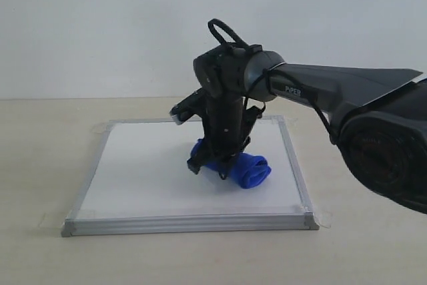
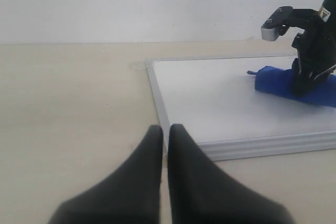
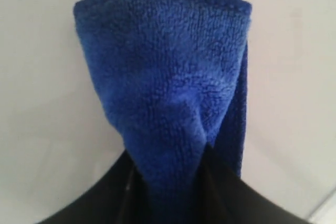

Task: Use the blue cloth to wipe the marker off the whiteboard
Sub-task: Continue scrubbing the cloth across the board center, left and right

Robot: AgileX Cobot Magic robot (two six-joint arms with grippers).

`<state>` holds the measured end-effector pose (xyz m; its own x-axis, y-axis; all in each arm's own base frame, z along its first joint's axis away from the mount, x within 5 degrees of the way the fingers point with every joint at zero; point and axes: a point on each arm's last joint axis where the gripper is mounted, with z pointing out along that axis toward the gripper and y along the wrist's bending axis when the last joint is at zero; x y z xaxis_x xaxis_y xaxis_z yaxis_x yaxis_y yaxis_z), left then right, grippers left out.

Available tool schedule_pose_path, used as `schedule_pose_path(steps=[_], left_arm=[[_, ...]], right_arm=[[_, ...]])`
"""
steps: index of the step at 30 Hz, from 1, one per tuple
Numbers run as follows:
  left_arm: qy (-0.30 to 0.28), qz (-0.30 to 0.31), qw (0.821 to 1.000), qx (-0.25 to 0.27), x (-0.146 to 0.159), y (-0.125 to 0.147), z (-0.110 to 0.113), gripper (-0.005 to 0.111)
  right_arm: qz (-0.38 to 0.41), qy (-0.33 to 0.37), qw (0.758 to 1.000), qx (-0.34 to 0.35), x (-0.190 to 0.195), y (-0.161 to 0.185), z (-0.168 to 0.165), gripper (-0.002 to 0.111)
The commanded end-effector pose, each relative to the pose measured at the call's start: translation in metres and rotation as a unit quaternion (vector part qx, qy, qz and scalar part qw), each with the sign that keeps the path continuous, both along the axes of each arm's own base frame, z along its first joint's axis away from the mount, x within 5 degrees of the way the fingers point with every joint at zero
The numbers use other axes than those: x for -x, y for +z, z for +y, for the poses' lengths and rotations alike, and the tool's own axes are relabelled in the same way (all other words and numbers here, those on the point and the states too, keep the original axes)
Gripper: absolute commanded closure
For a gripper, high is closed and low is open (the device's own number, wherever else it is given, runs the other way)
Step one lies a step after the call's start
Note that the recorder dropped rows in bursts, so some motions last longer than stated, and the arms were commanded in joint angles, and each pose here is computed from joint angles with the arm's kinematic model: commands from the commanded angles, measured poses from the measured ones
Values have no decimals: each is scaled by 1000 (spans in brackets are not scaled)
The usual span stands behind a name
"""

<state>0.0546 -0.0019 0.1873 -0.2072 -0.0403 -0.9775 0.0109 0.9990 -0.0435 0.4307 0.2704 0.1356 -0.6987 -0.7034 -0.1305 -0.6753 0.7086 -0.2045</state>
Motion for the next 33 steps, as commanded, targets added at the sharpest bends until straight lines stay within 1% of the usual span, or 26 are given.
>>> schedule_pose_path(steps=[1,3,5,8,10,12,15,16,18,19,22,24,25,26,30,33], left_arm=[[-2,-4,1000,2,0,0,0,103],[-2,-4,1000,2,0,0,0,103],[-2,-4,1000,2,0,0,0,103],[-2,-4,1000,2,0,0,0,103],[-2,-4,1000,2,0,0,0,103],[-2,-4,1000,2,0,0,0,103],[-2,-4,1000,2,0,0,0,103],[-2,-4,1000,2,0,0,0,103],[-2,-4,1000,2,0,0,0,103],[-2,-4,1000,2,0,0,0,103],[-2,-4,1000,2,0,0,0,103],[-2,-4,1000,2,0,0,0,103],[-2,-4,1000,2,0,0,0,103],[-2,-4,1000,2,0,0,0,103],[-2,-4,1000,2,0,0,0,103],[-2,-4,1000,2,0,0,0,103]], right_arm=[[-10,-58,995,80,-17,-25,-35,108],[-2,-61,995,77,-16,-32,-36,108],[20,-55,997,53,-12,-38,-29,108],[83,-15,996,-36,3,-43,-4,108],[112,17,989,-95,13,-42,16,108],[133,51,980,-140,24,-37,34,108],[151,90,972,-157,37,-28,46,108],[150,93,971,-159,37,-24,46,108],[139,94,975,-147,35,-17,42,108],[131,91,979,-129,32,-17,38,108],[82,38,995,-48,15,-16,13,108],[44,-4,999,14,2,-19,-11,108],[36,-18,999,27,-2,-21,-20,108],[34,-31,998,36,-7,-25,-30,108],[41,-79,995,33,-15,-45,-64,108],[55,-94,993,40,-11,-58,-75,108]])
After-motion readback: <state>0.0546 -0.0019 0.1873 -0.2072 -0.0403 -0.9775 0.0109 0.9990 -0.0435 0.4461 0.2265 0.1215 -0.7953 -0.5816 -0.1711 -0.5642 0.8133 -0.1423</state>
